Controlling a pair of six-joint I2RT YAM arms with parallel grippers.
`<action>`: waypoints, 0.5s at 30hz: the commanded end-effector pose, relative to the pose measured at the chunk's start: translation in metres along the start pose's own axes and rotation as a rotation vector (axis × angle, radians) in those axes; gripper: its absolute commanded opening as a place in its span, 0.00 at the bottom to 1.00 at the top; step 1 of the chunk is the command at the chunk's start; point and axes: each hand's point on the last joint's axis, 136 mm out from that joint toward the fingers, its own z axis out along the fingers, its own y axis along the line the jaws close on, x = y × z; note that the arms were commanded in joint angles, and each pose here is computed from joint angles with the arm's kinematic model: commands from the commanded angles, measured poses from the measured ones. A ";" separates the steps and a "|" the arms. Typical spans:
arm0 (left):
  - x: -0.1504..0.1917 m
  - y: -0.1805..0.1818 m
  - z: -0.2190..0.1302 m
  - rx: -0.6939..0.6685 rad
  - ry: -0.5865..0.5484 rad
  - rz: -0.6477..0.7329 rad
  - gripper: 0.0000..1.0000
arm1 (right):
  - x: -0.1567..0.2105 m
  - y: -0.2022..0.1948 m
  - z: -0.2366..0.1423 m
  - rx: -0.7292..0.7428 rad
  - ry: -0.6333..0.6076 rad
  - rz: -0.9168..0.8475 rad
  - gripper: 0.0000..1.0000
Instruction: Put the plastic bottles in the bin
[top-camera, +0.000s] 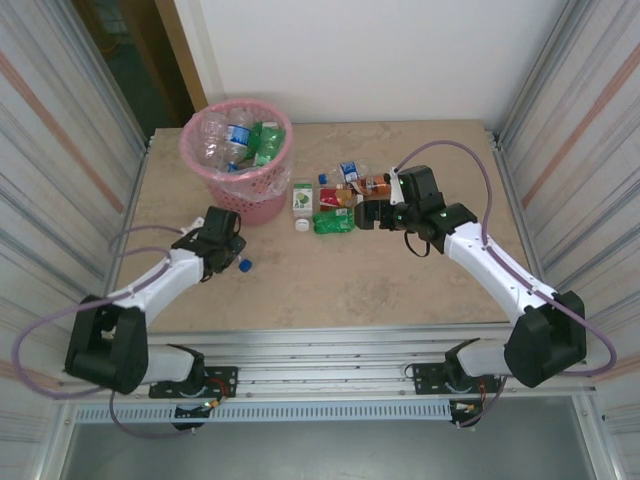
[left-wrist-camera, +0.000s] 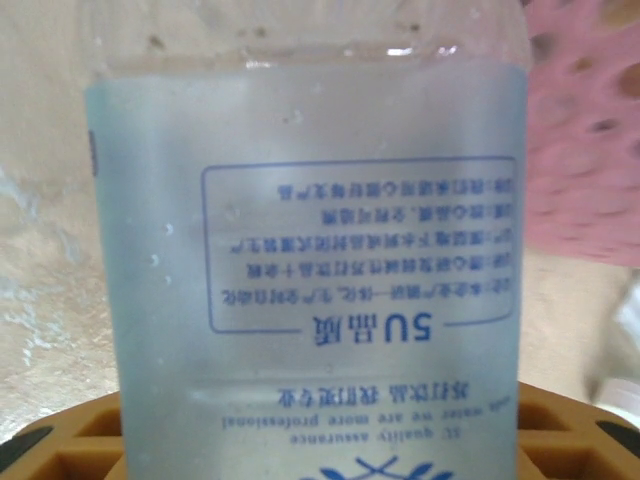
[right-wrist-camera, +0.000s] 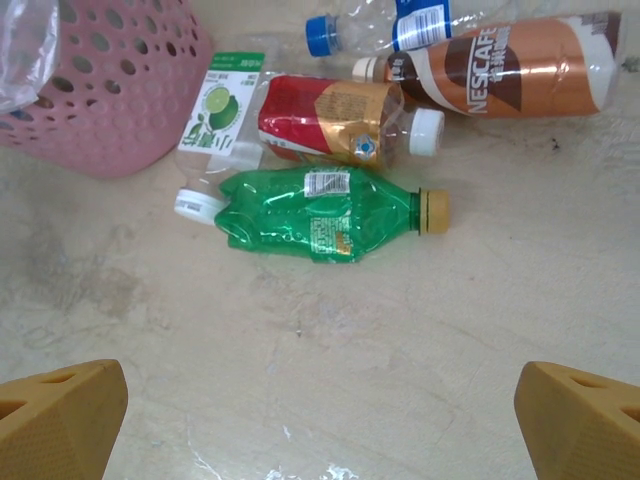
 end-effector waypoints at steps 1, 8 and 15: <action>-0.029 -0.010 -0.036 0.053 -0.084 0.104 0.42 | -0.006 -0.005 -0.014 0.020 -0.039 0.021 0.98; -0.071 -0.050 -0.111 0.209 -0.158 0.117 0.42 | -0.005 -0.008 -0.017 0.029 -0.051 0.039 0.98; -0.121 -0.113 -0.166 0.401 -0.284 0.091 0.42 | -0.001 -0.009 -0.014 0.028 -0.048 0.054 0.98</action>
